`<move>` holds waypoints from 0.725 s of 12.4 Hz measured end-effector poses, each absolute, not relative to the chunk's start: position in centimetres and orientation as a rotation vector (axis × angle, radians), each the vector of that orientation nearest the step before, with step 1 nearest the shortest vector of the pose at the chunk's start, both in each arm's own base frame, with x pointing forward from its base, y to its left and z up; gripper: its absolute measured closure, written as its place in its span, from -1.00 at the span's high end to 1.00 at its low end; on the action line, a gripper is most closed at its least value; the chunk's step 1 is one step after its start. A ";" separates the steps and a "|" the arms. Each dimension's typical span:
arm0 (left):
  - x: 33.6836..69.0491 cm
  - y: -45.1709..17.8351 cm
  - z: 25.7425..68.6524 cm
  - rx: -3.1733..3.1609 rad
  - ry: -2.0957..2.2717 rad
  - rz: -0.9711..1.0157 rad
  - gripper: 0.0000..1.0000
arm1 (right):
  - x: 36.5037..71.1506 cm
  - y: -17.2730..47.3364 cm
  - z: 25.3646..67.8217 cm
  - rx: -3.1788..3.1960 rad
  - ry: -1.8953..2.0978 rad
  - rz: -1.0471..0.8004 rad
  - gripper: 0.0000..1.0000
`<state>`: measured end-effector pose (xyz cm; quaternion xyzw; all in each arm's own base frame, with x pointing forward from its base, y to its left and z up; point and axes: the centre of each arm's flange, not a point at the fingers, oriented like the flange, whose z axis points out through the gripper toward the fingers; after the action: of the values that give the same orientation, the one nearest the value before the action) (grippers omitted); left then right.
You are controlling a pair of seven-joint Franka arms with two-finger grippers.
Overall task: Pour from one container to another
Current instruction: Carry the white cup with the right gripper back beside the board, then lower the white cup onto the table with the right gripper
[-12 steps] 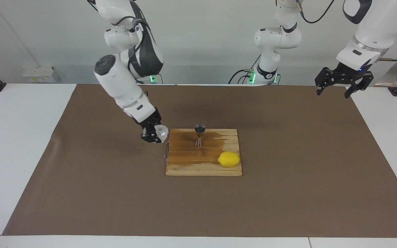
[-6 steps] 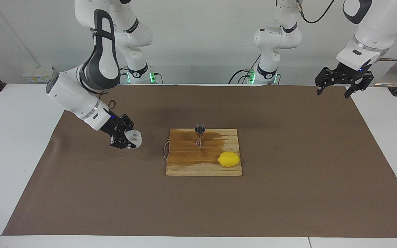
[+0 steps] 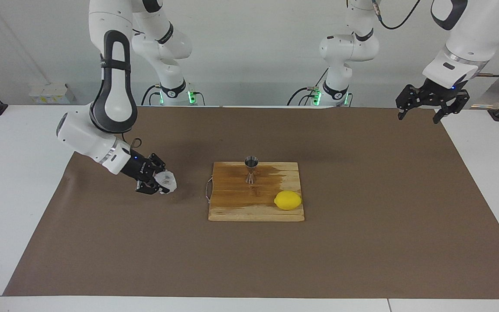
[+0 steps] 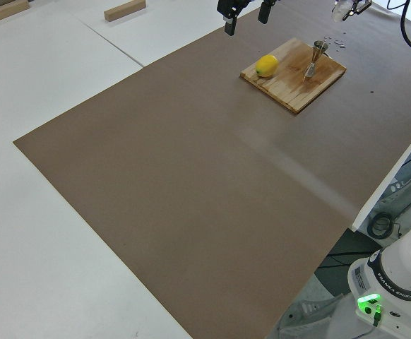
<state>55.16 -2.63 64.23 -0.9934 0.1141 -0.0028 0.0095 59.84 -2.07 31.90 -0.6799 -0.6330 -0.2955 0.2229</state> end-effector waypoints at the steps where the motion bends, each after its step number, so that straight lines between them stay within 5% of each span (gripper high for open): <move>1: 55.2 -2.6 64.2 -3.102 0.356 -0.009 1.00 | 59.7 -2.8 29.6 -1.865 -1.711 -0.850 -0.01; 9: 55.2 -2.6 64.2 -3.102 0.356 -0.009 1.00 | 57.7 -1.9 24.3 -1.797 -1.681 -0.854 0.06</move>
<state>55.16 -2.63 64.23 -0.9934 0.1141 -0.0028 0.0095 57.74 -1.86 24.29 -0.6651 -0.6223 -0.3161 0.2652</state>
